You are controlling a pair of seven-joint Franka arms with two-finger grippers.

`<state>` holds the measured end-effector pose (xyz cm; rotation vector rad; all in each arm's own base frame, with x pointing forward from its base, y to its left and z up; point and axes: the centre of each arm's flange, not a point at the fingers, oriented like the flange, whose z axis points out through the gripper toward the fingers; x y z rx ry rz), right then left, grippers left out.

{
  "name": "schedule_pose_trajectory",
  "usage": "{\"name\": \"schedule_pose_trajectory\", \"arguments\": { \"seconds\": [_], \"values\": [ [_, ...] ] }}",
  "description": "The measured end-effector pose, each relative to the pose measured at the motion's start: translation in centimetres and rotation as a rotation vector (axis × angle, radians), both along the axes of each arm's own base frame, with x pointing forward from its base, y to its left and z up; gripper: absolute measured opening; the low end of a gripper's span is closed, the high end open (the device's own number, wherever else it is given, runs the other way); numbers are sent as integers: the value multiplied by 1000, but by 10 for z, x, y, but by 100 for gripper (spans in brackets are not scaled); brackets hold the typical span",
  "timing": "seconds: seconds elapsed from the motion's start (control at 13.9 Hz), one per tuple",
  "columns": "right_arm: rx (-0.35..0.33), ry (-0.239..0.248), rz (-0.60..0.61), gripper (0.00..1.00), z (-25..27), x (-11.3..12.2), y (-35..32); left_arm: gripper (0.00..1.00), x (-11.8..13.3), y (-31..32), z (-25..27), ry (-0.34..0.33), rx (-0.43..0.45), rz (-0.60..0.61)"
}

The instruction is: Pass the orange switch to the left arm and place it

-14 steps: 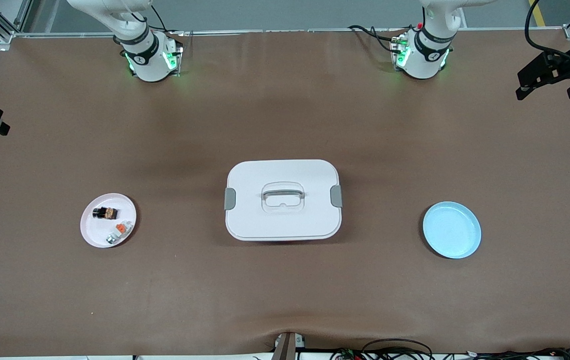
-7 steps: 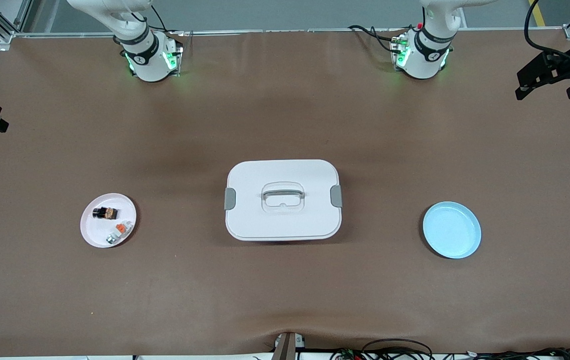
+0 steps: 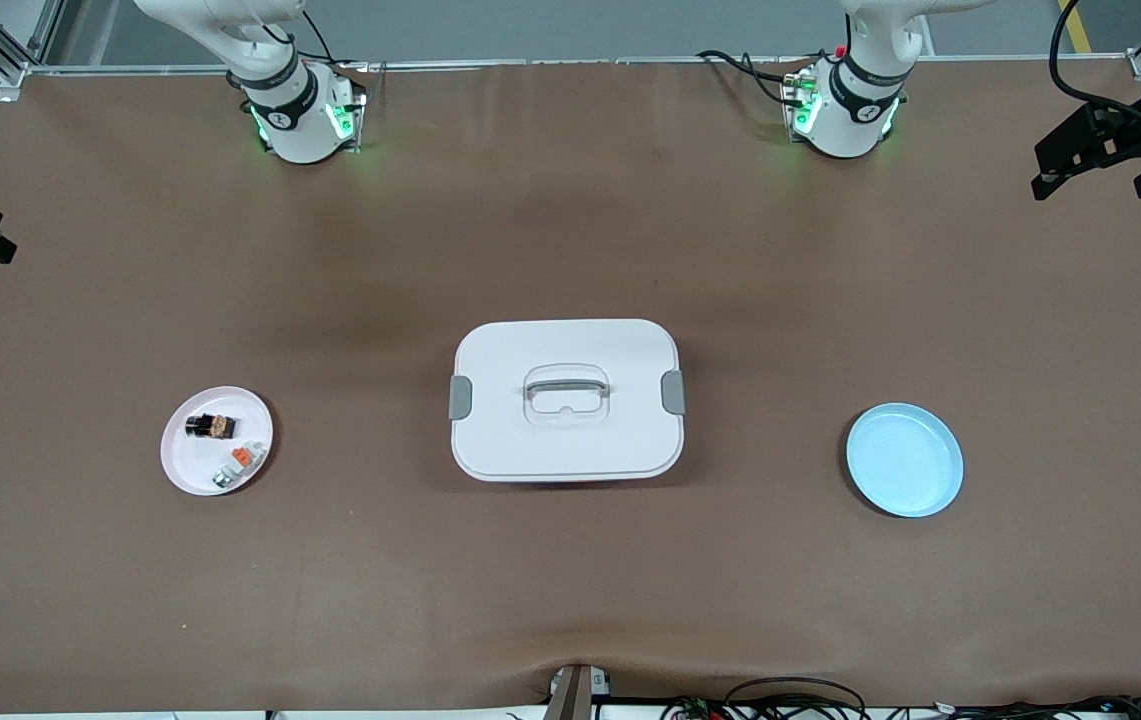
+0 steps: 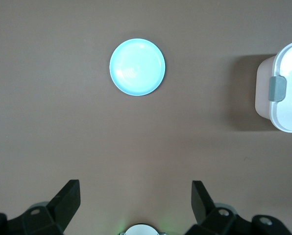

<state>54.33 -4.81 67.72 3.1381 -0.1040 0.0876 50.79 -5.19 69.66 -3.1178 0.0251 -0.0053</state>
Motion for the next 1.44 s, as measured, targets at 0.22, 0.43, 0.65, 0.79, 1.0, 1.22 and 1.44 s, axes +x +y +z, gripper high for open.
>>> {"name": "schedule_pose_trajectory", "arguments": {
  "seconds": [0.22,0.43,0.65,0.79,1.0,1.22,1.44],
  "values": [
    [0,0,0,100,0,0,0,100,0,-1,0,0,0,-2],
    [0,1,0,100,0,0,0,100,0,-2,0,0,0,-3],
    [2,9,0,100,-1,-1,0,100,0,-2,0,0,0,-4],
    [3,12,0,100,-1,-1,0,100,0,-2,0,0,0,-5],
    [3,13,-1,100,-1,-1,0,100,0,-2,0,0,0,-5],
    [3,13,-2,100,-1,-1,-1,100,0,-2,0,0,0,-5],
    [3,13,-5,100,-1,-1,-2,100,0,-2,0,0,0,-5]
  ]
}}
